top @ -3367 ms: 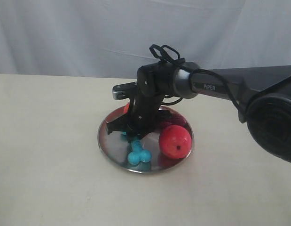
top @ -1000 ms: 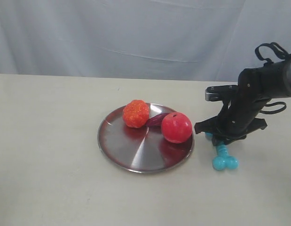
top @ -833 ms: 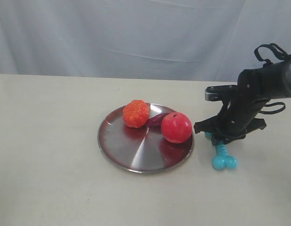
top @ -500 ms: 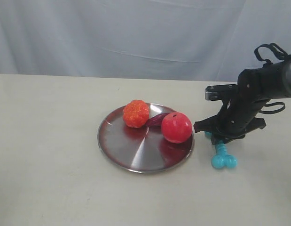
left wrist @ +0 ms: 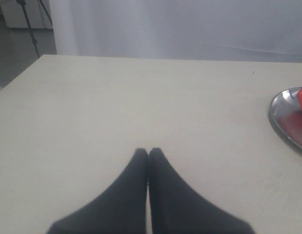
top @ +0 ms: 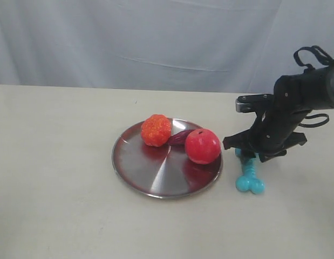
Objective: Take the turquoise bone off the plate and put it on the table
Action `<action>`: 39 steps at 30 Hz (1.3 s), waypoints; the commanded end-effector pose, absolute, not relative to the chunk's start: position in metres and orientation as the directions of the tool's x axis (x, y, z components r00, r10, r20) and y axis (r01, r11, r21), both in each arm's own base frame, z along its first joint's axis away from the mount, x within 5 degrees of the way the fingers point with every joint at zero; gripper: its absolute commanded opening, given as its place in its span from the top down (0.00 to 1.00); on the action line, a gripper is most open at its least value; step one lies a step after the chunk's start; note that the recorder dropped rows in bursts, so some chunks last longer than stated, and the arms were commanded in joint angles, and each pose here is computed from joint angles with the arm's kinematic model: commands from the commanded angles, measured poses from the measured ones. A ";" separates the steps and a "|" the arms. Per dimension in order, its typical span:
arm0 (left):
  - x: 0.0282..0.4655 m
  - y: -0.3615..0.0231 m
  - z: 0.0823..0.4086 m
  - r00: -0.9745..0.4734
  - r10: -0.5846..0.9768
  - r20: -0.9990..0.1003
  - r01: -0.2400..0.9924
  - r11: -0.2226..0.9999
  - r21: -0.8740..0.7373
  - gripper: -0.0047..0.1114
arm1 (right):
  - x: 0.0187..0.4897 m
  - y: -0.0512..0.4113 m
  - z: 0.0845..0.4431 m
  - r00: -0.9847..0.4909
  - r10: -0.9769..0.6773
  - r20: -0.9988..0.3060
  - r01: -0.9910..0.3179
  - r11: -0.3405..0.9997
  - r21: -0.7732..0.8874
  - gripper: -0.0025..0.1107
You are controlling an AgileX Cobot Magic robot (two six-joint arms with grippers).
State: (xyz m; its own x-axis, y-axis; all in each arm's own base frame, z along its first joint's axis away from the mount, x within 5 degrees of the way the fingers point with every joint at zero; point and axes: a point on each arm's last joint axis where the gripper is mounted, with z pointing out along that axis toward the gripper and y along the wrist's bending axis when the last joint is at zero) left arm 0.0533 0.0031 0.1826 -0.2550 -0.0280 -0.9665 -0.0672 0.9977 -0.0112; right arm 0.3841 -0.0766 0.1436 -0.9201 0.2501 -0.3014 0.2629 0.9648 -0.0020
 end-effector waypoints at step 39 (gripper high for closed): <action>0.053 0.003 0.182 -0.250 -0.039 -0.967 -0.072 0.997 -0.021 0.96 | -0.013 -0.018 0.454 0.037 0.000 -0.999 0.182 0.983 0.007 0.98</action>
